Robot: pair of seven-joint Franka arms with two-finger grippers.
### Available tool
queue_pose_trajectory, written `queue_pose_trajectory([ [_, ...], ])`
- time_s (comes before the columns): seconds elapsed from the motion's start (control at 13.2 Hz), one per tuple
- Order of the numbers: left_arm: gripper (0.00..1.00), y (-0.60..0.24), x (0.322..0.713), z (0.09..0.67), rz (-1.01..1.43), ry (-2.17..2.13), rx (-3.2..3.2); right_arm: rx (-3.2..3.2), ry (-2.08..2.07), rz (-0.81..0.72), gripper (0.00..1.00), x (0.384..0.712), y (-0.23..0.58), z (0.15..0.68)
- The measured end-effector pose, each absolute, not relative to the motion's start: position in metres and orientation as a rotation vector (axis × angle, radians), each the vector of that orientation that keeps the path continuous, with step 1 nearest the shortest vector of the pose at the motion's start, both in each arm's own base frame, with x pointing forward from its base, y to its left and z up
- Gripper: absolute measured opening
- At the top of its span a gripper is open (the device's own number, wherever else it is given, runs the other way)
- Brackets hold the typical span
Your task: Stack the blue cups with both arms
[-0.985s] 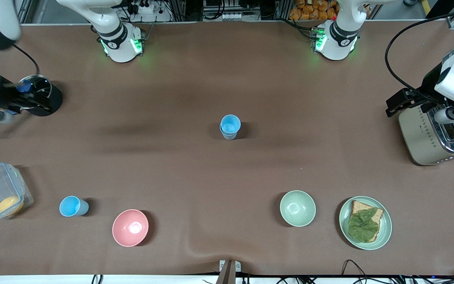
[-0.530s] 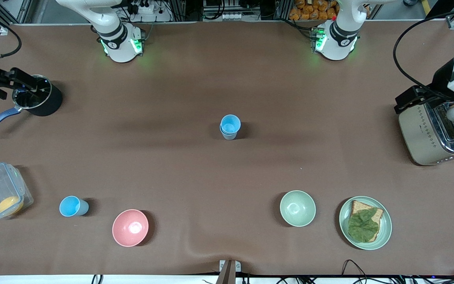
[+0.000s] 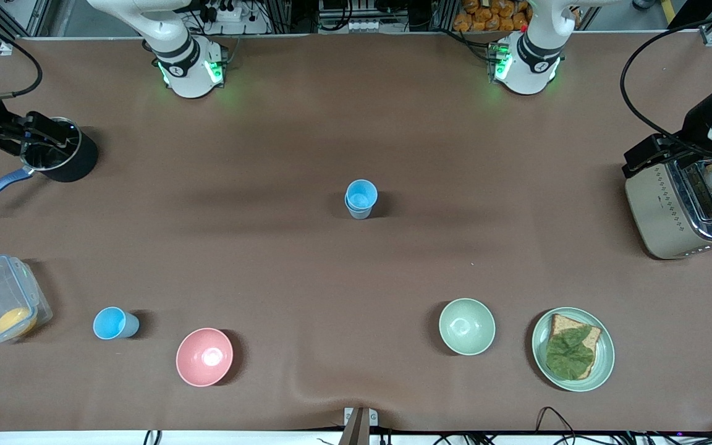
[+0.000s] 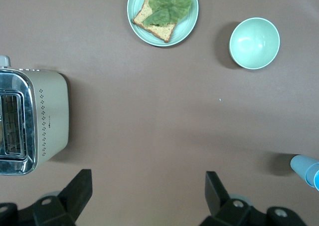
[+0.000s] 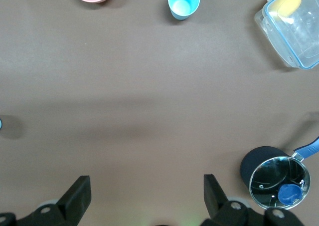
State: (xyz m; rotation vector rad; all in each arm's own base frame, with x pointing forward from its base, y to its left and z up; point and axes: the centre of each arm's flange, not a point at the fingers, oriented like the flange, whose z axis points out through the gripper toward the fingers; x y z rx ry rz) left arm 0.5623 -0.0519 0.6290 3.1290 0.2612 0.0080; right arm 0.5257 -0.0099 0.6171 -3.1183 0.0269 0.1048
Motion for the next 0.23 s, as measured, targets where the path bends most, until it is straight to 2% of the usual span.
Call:
queue_pose_trajectory([
  [0.23,1.0,-0.0517,0.5601,0.628,-0.022,0.262,3.132,-3.118,0.024,0.105,1.0,0.5257,-0.0117,0.6171],
])
